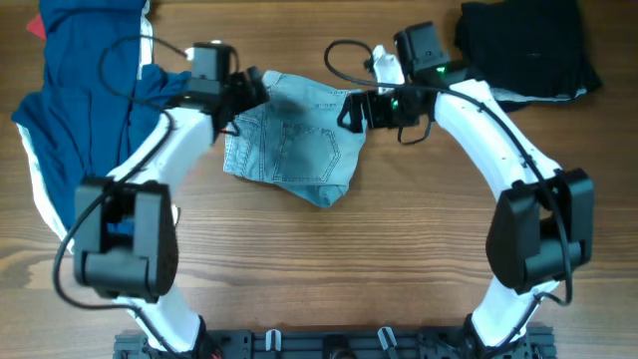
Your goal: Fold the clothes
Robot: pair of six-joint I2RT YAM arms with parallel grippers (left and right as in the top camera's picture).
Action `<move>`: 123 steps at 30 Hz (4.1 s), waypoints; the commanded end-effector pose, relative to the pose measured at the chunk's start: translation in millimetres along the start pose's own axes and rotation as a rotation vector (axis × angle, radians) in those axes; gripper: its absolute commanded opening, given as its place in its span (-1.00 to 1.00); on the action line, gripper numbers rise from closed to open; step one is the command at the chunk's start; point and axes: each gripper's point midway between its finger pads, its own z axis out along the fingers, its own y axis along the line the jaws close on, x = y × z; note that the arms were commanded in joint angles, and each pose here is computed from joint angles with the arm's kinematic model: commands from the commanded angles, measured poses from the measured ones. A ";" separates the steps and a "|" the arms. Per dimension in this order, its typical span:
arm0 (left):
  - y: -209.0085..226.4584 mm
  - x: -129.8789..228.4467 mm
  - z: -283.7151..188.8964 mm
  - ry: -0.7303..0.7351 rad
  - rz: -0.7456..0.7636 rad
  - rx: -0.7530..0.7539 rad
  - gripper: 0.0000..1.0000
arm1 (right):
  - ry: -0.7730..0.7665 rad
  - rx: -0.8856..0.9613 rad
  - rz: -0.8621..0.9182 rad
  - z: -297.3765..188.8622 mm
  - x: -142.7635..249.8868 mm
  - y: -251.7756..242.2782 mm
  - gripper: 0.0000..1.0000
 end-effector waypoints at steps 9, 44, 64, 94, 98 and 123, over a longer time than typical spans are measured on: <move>35.7 -29.3 -79.3 -0.038 -0.110 -0.068 0.99 | 0.155 -0.012 0.107 75.4 40.5 -11.7 -0.03; 39.8 -15.4 -79.5 0.019 -0.106 -0.086 1.00 | -0.359 -0.028 0.051 -50.3 -89.3 -20.5 0.96; 43.5 -8.3 -80.1 0.047 -0.107 -0.102 1.00 | 0.102 0.219 0.246 97.3 31.5 -97.2 0.69; 45.1 -5.7 -80.3 0.057 -0.107 -0.109 1.00 | -0.205 -0.069 0.041 -6.3 -85.0 -32.2 0.99; 49.6 -7.9 -80.7 0.043 -0.100 -0.134 1.00 | -0.168 -0.007 0.032 29.9 -79.3 -24.4 0.99; 51.1 -4.5 -81.2 0.057 -0.099 -0.141 0.99 | -0.085 0.163 0.388 91.0 -24.7 -92.8 0.47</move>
